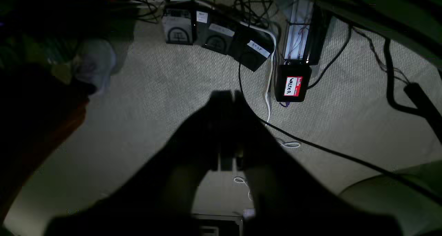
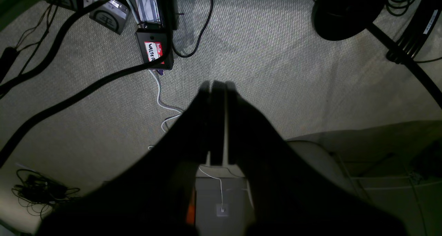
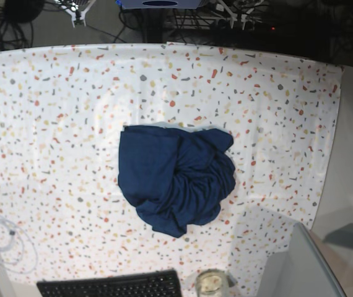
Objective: Layout the t-shirt on the table in an organized manner, then fold the t-shirt properly
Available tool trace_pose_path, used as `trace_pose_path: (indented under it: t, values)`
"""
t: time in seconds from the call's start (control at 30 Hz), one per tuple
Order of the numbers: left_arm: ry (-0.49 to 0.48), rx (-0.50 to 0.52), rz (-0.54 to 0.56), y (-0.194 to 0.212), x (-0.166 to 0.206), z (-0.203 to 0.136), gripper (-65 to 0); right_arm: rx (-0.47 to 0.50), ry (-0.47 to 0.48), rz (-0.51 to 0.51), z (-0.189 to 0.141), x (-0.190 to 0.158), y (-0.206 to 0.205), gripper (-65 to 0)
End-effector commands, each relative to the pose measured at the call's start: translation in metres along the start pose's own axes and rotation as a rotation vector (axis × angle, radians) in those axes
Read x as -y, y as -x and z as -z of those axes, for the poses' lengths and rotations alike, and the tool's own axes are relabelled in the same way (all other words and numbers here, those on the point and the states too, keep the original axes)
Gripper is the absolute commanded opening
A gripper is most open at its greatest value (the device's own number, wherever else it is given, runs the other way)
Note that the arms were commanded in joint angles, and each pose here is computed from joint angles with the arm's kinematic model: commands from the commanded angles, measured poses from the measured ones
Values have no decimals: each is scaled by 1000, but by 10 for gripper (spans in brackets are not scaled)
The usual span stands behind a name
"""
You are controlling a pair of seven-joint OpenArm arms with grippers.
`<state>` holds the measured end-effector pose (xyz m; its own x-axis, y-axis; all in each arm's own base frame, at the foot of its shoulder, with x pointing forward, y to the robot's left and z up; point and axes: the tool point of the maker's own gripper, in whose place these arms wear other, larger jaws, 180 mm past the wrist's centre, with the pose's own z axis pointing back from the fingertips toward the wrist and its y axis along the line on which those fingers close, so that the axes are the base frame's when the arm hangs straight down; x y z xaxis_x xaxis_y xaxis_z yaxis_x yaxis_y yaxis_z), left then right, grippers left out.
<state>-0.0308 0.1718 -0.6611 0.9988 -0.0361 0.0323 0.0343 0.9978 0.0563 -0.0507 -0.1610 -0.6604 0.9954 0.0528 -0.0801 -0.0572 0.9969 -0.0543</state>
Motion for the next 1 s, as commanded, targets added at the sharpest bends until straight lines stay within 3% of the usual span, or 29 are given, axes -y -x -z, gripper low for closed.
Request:
trace_pose_path:
  t: [0.0, 0.2, 0.33, 0.5, 0.77, 0.97]
  values:
    - [0, -8, 8, 6, 0, -1, -650, -14, 9, 3, 0, 4, 7, -650]
    - [2, -5, 31, 33, -2, -8, -650, -31, 9, 2, -4, 2, 35, -650]
    - [-5, 97, 66, 37, -13, -30, -650, -42, 33, 47, -21, 13, 50, -650]
    - [88, 225, 122, 29, -9, -69, -650, 24, 111, 147, -71, 49, 45, -650]
    - [93, 469, 233, -22, -19, -149, -650, 218, 197, 194, -145, 78, 20, -650]
    - [221, 739, 126, -103, -6, -228, -650, 414, 248, 207, -207, 96, -41, -650]
